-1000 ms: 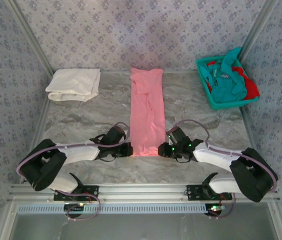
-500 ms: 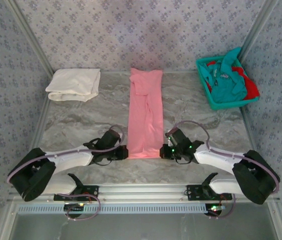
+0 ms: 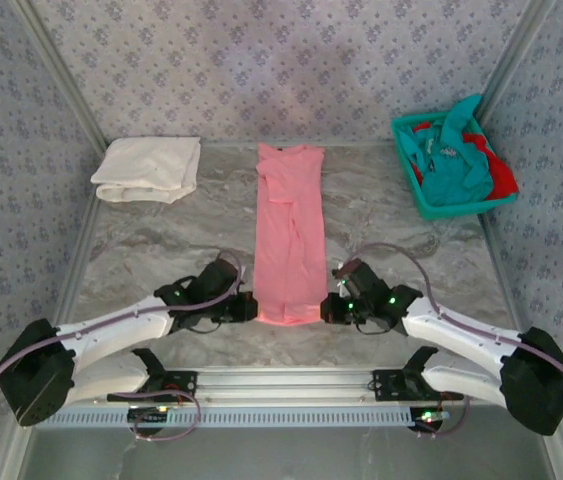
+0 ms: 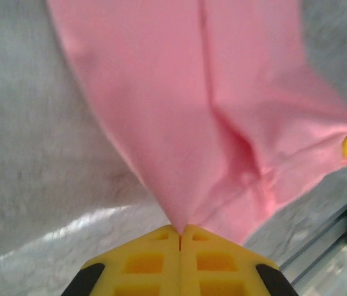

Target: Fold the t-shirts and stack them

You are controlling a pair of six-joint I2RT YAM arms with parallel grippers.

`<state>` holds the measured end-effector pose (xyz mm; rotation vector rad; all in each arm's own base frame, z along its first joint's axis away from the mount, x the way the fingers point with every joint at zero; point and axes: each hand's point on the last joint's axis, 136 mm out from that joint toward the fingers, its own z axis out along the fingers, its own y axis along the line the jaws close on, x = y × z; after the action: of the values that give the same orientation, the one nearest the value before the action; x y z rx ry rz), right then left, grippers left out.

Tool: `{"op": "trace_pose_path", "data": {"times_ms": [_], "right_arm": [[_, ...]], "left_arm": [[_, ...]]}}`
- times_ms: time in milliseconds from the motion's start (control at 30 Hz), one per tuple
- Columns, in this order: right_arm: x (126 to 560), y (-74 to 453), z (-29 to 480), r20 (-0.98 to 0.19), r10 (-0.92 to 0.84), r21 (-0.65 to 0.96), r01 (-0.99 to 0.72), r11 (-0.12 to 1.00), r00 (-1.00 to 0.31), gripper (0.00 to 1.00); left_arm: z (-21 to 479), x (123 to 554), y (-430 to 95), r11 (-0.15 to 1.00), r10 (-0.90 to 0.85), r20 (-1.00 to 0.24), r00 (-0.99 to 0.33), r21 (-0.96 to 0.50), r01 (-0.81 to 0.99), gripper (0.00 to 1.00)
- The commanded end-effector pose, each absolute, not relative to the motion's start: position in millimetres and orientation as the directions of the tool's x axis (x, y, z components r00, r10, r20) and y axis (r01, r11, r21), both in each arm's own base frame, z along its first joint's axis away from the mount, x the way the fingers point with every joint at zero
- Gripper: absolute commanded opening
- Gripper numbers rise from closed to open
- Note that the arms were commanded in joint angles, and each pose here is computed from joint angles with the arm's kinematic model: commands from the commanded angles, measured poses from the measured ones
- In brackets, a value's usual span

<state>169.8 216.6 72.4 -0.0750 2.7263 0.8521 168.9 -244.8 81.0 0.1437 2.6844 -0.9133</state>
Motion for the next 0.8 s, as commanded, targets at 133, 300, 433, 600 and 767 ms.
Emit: {"op": "trace_pose_path", "data": {"times_ms": [133, 300, 433, 600, 767], "right_arm": [[253, 208, 115, -0.373, 0.087, 0.510, -0.126, 0.851, -0.924, 0.00], [326, 212, 128, -0.453, 0.049, 0.438, -0.175, 0.882, -0.890, 0.00], [363, 218, 121, -0.435, 0.043, 0.440, -0.171, 0.881, -0.899, 0.00], [394, 220, 123, -0.460, 0.051, 0.425, -0.170, 0.889, -0.886, 0.00], [420, 218, 118, -0.460, 0.060, 0.420, -0.158, 0.894, -0.886, 0.00]], "left_arm": [[142, 255, -238, 0.780, -0.034, -0.467, -0.884, -0.565, 0.268, 0.00], [144, 329, -238, 0.787, -0.047, -0.524, -0.850, -0.544, 0.292, 0.00], [133, 362, -240, 0.796, -0.030, -0.530, -0.847, -0.526, 0.301, 0.00], [128, 394, -236, 0.794, -0.042, -0.542, -0.839, -0.528, 0.301, 0.00], [127, 430, -239, 0.785, -0.039, -0.548, -0.836, -0.534, 0.313, 0.00]]}}
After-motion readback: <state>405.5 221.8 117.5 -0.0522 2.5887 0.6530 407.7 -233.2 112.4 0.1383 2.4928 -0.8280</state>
